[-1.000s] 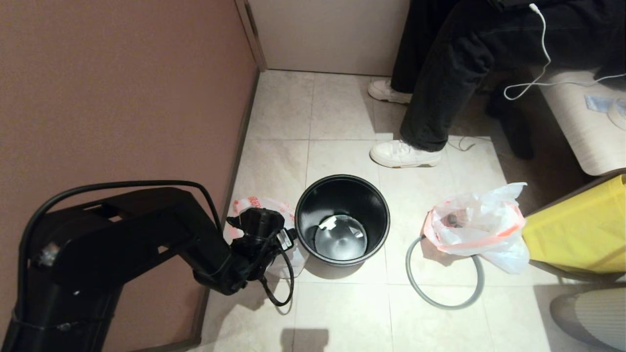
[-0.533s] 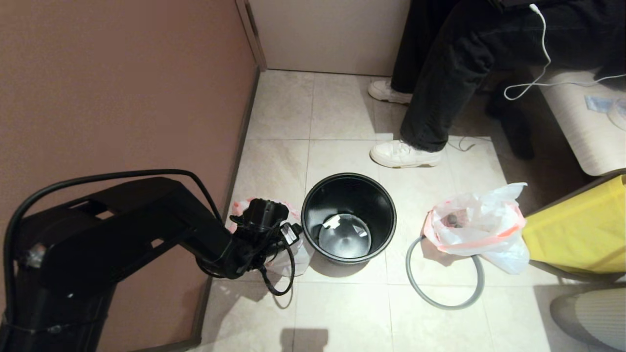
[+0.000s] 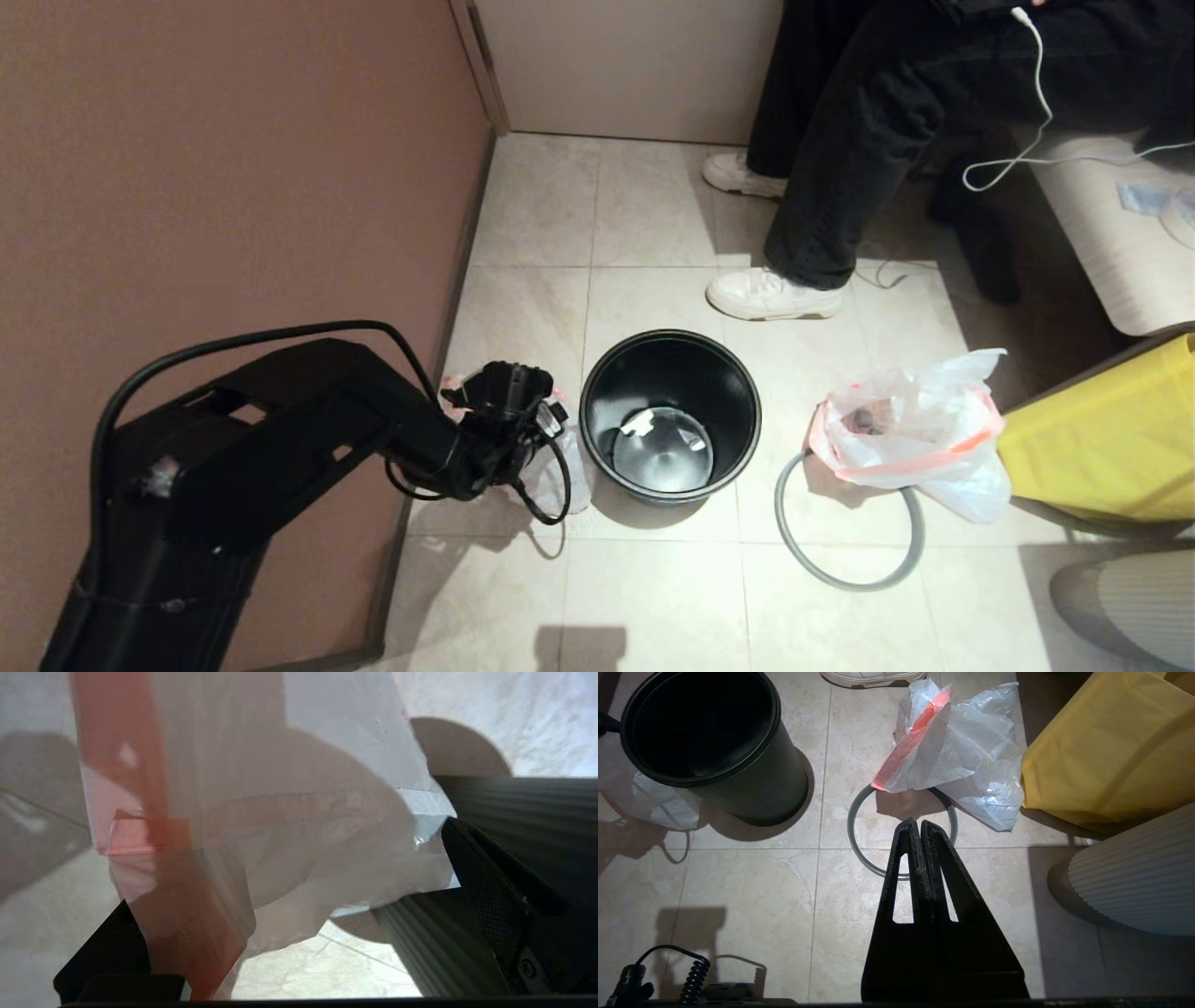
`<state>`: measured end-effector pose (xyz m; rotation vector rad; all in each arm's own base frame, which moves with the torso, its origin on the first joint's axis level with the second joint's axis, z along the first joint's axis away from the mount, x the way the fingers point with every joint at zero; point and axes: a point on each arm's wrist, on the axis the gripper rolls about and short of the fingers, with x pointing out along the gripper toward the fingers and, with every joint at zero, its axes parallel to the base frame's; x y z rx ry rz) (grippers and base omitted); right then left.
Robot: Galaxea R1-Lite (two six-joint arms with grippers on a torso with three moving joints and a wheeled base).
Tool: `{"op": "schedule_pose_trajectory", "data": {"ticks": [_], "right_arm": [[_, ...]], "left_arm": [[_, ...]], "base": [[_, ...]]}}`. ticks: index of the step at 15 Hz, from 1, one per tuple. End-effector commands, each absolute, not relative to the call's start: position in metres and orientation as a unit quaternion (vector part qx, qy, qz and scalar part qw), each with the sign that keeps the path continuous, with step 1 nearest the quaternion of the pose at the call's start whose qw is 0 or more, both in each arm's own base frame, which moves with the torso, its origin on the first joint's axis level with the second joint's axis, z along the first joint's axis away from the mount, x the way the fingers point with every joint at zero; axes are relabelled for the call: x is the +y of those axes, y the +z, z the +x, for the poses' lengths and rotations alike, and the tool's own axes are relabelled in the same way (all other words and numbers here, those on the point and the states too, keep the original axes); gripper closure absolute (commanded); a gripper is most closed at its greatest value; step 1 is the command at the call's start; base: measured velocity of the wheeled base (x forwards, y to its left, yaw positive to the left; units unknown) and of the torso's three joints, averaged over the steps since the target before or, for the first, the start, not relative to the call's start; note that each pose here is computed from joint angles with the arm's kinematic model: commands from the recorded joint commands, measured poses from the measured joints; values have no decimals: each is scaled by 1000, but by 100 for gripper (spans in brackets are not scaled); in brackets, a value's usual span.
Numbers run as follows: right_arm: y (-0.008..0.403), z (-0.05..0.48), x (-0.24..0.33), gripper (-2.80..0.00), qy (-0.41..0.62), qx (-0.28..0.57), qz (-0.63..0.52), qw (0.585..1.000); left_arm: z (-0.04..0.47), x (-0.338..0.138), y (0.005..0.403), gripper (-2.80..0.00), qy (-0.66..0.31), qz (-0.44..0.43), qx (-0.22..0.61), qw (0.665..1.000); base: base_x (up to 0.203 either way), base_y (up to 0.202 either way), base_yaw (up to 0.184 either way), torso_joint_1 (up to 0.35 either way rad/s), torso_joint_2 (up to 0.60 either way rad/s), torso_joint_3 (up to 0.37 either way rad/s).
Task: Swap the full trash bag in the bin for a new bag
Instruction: Pick up a new trash bag
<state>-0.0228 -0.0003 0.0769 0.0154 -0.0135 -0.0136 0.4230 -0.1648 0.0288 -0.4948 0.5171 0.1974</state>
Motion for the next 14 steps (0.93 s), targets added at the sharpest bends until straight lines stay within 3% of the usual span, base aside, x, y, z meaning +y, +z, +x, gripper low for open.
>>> {"op": "schedule_pose_trajectory", "data": {"ticks": [1, 5, 6, 7, 14], "right_arm": [[77, -23, 0, 0, -6, -6, 8, 1000], [77, -23, 0, 0, -6, -6, 8, 1000], [77, -23, 0, 0, -6, -6, 8, 1000], [77, -23, 0, 0, -6, -6, 8, 1000], [77, -23, 0, 0, -7, -7, 8, 1000]], "left_arm": [[429, -169, 16, -280, 104, -234, 261, 931], [431, -168, 17, -280, 104, -234, 259, 931], [431, -168, 17, -41, 104, -234, 259, 931], [431, -167, 17, 0, 105, -234, 260, 931], [431, -162, 17, 0, 105, -235, 264, 930]], "base": [[0, 0, 0, 0, 0, 0], [0, 0, 0, 0, 0, 0], [0, 0, 0, 0, 0, 0], [0, 0, 0, 0, 0, 0], [0, 0, 0, 0, 0, 0]]}}
